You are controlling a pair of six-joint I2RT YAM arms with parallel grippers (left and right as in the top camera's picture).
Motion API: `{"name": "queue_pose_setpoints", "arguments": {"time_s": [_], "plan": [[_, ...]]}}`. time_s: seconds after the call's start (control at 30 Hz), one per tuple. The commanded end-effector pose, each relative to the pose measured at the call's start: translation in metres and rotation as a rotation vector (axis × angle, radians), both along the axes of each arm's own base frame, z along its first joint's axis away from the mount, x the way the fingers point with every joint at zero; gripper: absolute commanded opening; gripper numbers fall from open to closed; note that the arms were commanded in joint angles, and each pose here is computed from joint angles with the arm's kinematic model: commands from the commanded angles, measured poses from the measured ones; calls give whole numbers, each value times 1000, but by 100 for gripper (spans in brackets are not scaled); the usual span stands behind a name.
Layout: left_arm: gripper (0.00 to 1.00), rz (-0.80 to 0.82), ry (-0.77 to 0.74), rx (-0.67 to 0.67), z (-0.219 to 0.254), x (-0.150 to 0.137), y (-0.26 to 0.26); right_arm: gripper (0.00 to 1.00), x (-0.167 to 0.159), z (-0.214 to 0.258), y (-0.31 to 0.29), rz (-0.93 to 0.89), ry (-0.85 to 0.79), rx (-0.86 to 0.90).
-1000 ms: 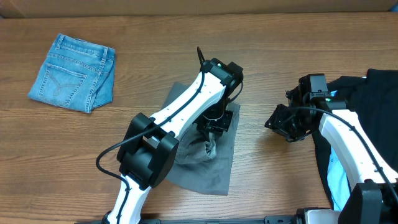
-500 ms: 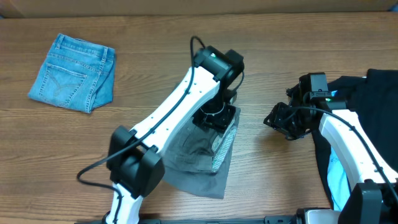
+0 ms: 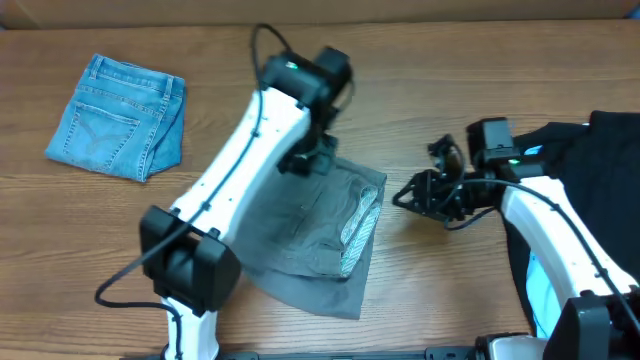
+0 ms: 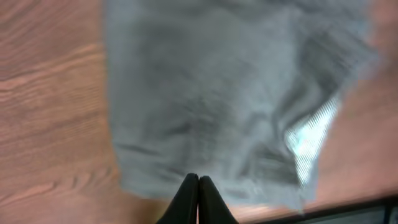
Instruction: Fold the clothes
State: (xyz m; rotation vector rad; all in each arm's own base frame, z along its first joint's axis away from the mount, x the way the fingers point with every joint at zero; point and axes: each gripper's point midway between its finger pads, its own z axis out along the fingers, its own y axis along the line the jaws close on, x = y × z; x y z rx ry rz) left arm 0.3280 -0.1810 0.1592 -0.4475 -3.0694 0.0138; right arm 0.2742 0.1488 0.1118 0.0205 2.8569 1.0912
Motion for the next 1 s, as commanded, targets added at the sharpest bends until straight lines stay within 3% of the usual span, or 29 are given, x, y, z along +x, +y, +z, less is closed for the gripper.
{"name": "queue_pose_setpoints", "arguments": {"time_s": [0.0, 0.07, 0.17, 0.33, 0.4, 0.47, 0.7, 0.97], "plan": [[4, 67, 80, -94, -26, 7, 24, 41, -3, 17, 41, 90, -44, 70], [4, 73, 161, -217, -50, 0, 24, 41, 12, 7, 49, 40, -101, -43], [4, 66, 245, -329, -80, -18, 20, 29, 28, -2, 64, 51, -179, -77], [8, 12, 299, -384, -104, -39, 12, 25, 34, -37, 71, 59, -118, -96], [8, 5, 313, -381, -112, -46, 11, 17, 35, -60, 67, 38, -62, -132], [8, 6, 328, -377, -118, -52, 13, 4, 36, -84, 54, -59, 40, -191], [11, -6, 399, -355, -132, -77, 22, 4, 42, -108, -34, -479, 267, -385], [21, -26, 380, -361, -139, -77, 20, 4, 29, -71, -25, -197, 192, -261]]}}
